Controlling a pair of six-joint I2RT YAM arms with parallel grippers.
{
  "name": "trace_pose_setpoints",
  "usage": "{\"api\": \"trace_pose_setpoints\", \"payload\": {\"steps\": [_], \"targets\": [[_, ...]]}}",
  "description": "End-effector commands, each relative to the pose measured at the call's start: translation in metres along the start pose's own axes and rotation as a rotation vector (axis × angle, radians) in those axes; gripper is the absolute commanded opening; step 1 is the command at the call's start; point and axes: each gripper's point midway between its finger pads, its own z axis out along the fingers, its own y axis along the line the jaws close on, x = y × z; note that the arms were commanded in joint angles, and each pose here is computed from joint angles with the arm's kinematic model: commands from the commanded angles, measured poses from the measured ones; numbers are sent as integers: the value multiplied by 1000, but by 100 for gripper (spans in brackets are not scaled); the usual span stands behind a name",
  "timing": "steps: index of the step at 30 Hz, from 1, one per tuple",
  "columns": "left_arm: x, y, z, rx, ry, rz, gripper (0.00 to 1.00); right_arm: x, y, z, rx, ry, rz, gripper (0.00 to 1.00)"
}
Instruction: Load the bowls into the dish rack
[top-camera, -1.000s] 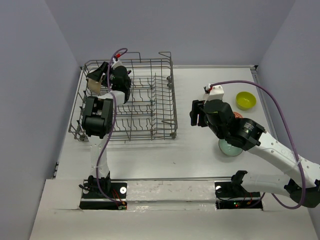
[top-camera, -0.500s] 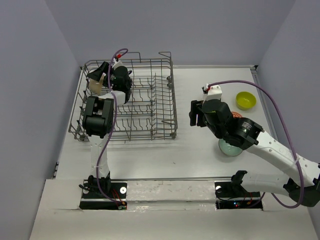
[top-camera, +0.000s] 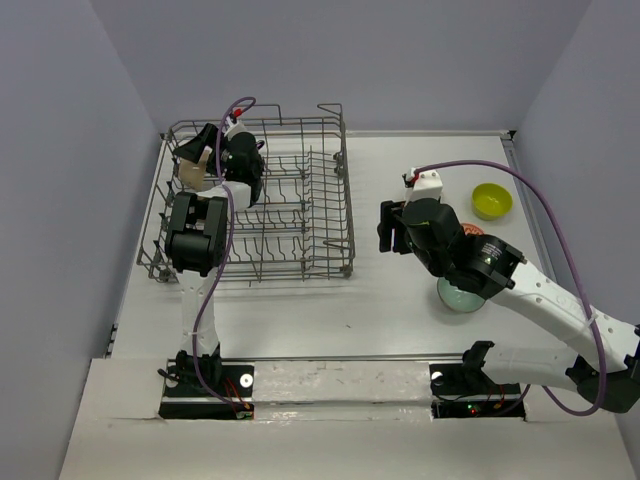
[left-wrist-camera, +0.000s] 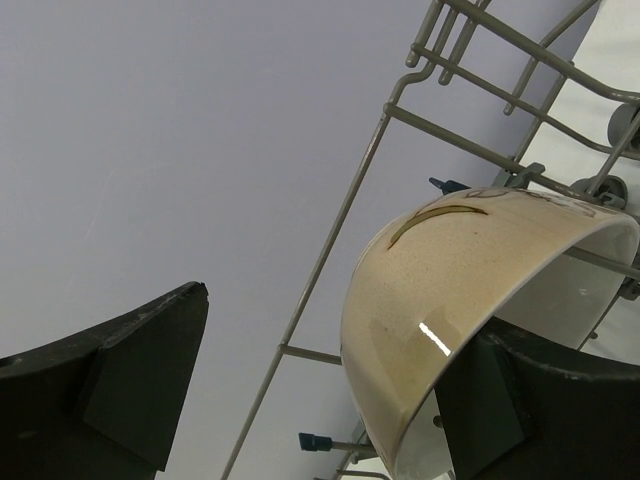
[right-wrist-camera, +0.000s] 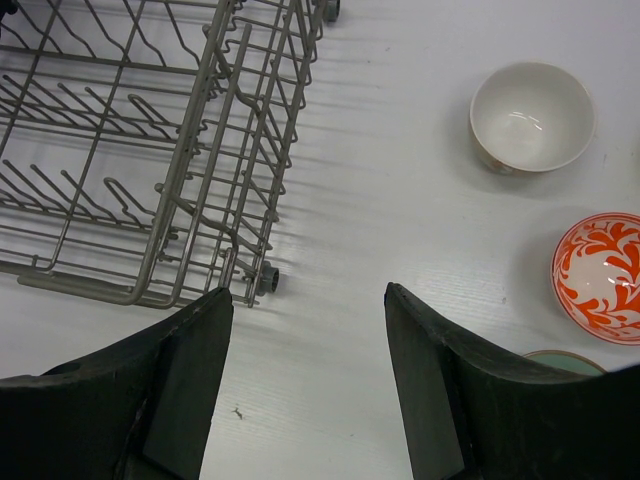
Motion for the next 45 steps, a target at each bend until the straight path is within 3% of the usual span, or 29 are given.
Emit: {"api": "trace_pose_setpoints", "payload": {"steps": [1, 20, 34, 41, 45], "targets": [[-20, 23, -2, -35, -13, -192, 99, -8, 1, 2, 0, -42, 20, 68], [-28, -5, -13, 59, -52, -195, 99, -2, 2, 2, -8, -22, 20, 68], [-56, 21, -46, 142, -156, -287, 99, -5, -8, -5, 26, -26, 37, 68], [-80, 65, -81, 156, -213, -419, 99, -16, -18, -17, 53, -54, 83, 68], [-97, 119, -110, 166, -254, -576, 99, -26, -30, -27, 94, -93, 118, 72]]}}
